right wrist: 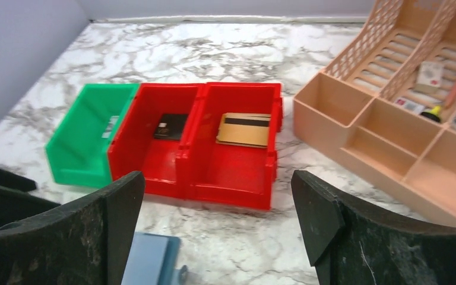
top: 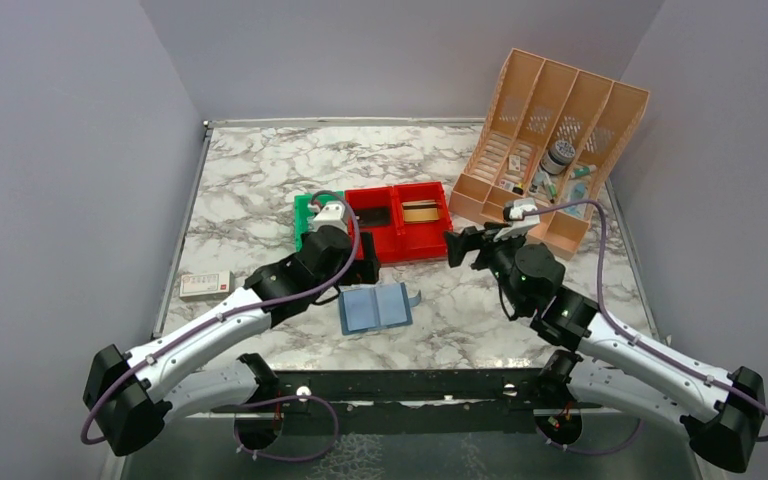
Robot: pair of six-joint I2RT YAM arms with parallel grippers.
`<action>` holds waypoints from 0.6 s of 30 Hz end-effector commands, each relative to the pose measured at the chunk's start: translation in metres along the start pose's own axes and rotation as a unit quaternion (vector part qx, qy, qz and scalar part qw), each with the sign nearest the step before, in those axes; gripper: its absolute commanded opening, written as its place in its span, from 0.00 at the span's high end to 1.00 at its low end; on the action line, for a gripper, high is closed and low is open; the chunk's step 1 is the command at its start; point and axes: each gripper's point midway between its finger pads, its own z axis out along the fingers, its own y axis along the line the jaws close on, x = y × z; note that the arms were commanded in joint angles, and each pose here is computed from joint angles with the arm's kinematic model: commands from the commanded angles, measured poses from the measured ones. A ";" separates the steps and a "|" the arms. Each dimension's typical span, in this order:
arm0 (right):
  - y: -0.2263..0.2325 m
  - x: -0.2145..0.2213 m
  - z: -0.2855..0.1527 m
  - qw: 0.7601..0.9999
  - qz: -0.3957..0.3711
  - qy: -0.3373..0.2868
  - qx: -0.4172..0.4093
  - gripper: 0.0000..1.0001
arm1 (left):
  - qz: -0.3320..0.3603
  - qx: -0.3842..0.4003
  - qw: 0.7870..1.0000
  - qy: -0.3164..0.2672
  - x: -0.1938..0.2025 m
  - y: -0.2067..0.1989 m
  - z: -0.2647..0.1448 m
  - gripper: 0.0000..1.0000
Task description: Take the credit cards out of the card holder
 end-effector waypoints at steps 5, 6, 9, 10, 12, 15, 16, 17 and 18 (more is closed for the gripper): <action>-0.029 -0.045 -0.005 0.996 -0.074 -0.015 0.056 0.00 | 0.082 -0.134 0.979 -0.131 -0.095 0.025 -0.028 0.01; -0.033 -0.045 -0.003 0.996 -0.069 -0.007 0.055 0.00 | 0.080 -0.150 0.975 -0.141 -0.101 0.033 -0.034 0.01; -0.053 -0.035 0.012 0.998 -0.039 0.033 0.037 0.00 | 0.060 -0.167 0.970 -0.165 -0.111 0.053 -0.054 0.01; -0.064 -0.030 0.017 0.998 -0.025 0.052 0.039 0.00 | 0.053 -0.168 0.969 -0.172 -0.113 0.060 -0.060 0.01; -0.077 -0.028 0.022 0.997 -0.009 0.069 0.046 0.00 | 0.040 -0.172 0.966 -0.190 -0.117 0.072 -0.075 0.01; -0.077 -0.035 0.020 0.997 -0.029 0.064 0.044 0.00 | 0.025 -0.171 0.960 -0.219 -0.126 0.077 -0.097 0.01; -0.079 -0.039 0.017 0.996 -0.037 0.060 0.047 0.00 | 0.024 -0.165 0.960 -0.223 -0.130 0.075 -0.102 0.01; -0.083 -0.044 0.014 0.996 -0.035 0.051 0.061 0.00 | 0.023 -0.165 0.960 -0.226 -0.132 0.074 -0.107 0.01; -0.088 -0.050 0.010 0.996 -0.030 0.042 0.077 0.00 | 0.022 -0.167 0.959 -0.227 -0.134 0.075 -0.111 0.01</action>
